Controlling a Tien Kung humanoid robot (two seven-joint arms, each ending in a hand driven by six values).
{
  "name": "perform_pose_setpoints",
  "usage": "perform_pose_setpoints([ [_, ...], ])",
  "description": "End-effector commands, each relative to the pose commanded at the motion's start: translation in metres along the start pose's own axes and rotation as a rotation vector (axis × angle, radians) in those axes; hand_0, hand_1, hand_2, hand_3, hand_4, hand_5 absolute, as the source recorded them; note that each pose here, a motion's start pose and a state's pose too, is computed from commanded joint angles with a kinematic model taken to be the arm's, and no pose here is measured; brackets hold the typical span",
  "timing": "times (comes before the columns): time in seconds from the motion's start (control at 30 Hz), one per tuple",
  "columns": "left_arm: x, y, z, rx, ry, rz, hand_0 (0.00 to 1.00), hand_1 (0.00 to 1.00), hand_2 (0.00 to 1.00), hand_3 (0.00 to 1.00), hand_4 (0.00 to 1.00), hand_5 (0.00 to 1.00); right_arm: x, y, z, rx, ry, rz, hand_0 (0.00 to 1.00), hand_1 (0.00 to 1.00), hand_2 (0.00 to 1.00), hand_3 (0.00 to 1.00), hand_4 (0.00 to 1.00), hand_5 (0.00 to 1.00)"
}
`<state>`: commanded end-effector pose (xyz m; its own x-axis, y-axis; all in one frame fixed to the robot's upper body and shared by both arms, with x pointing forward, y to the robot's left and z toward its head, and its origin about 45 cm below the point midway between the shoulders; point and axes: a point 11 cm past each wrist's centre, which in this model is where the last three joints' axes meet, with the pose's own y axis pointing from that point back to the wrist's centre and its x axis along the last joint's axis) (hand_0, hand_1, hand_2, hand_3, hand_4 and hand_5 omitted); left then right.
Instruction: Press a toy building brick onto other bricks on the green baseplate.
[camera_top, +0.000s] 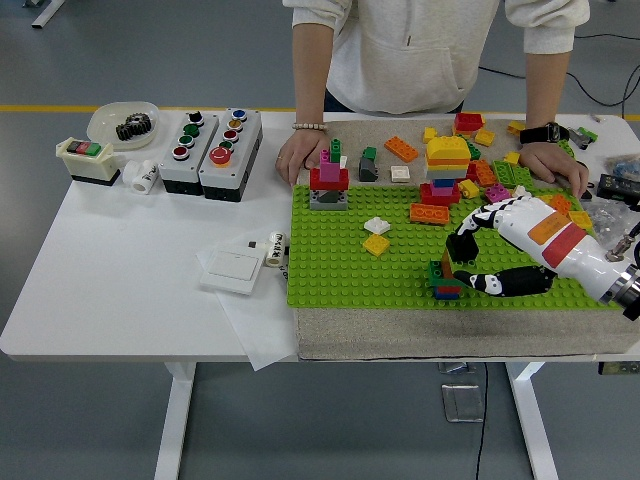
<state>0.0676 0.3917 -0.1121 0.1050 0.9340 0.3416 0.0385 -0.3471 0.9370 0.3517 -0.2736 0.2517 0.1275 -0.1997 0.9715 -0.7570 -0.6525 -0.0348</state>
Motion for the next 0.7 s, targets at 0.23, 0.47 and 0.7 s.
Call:
perform_pose_setpoints([
  [0.23,-0.0001,-0.0003,-0.0015,0.003,-0.003,0.0,0.492,0.566,0.649,0.621,0.659,0.748,-0.0019,0.0008,-0.0008,-0.003,-0.004,0.006,0.517,0.551,0.612,0.549,0.789,0.457],
  [0.47,-0.0003,-0.0004,-0.0024,0.005,-0.006,0.0,0.492,0.567,0.649,0.621,0.659,0.748,-0.0037,-0.0002,-0.0015,-0.005,-0.01,0.01,0.522,0.553,0.613,0.553,0.79,0.456],
  [0.7,-0.0003,-0.0003,-0.0016,0.002,-0.005,0.0,0.492,0.569,0.649,0.621,0.659,0.746,-0.0022,-0.0019,-0.0019,-0.006,-0.008,0.024,0.523,0.556,0.623,0.563,0.792,0.455],
])
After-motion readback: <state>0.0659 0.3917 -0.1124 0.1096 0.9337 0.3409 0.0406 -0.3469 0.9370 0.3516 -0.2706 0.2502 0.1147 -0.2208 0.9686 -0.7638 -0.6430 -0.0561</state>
